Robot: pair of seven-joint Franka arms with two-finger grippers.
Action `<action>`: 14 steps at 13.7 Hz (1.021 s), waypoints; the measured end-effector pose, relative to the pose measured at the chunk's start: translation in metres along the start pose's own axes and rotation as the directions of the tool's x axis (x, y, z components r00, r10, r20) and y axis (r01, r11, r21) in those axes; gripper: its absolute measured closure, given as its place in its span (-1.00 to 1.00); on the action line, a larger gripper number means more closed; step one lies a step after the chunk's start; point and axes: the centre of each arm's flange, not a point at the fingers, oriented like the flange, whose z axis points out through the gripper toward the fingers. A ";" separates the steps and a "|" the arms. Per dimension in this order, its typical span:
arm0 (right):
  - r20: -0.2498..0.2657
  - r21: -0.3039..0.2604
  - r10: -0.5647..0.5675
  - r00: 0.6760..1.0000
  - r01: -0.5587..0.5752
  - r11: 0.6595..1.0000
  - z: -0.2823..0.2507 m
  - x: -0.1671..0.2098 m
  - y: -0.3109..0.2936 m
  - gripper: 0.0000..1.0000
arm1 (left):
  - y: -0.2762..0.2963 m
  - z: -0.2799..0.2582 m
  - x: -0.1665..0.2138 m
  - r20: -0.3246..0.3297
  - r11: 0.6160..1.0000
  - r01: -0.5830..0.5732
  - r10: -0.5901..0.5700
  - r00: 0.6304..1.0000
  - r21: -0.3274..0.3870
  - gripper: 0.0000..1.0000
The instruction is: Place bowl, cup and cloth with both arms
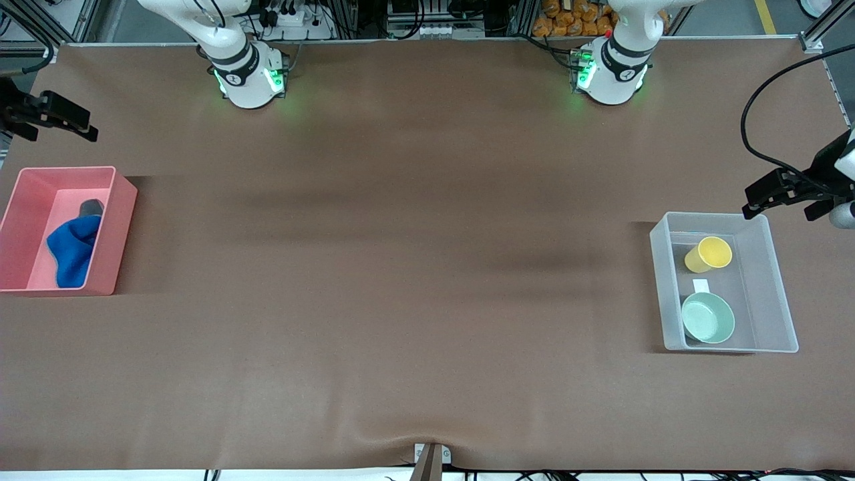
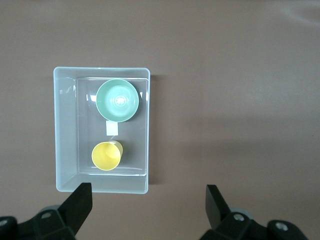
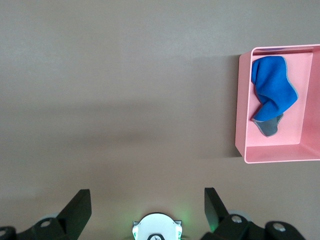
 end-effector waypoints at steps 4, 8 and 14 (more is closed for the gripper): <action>0.006 -0.001 -0.006 1.000 0.006 1.000 0.006 0.007 -0.002 -1.00 | 0.002 -0.003 -0.012 0.051 1.000 0.007 -0.007 0.999 0.002 -1.00; 0.004 -0.001 -0.006 1.000 0.006 1.000 0.006 0.007 -0.002 -1.00 | -0.004 -0.021 -0.036 0.120 1.000 0.019 -0.020 0.993 0.007 -1.00; 0.003 -0.001 -0.005 1.000 0.005 1.000 0.006 0.007 -0.002 -1.00 | 0.001 -0.034 -0.050 0.142 1.000 0.012 -0.013 0.990 0.008 -1.00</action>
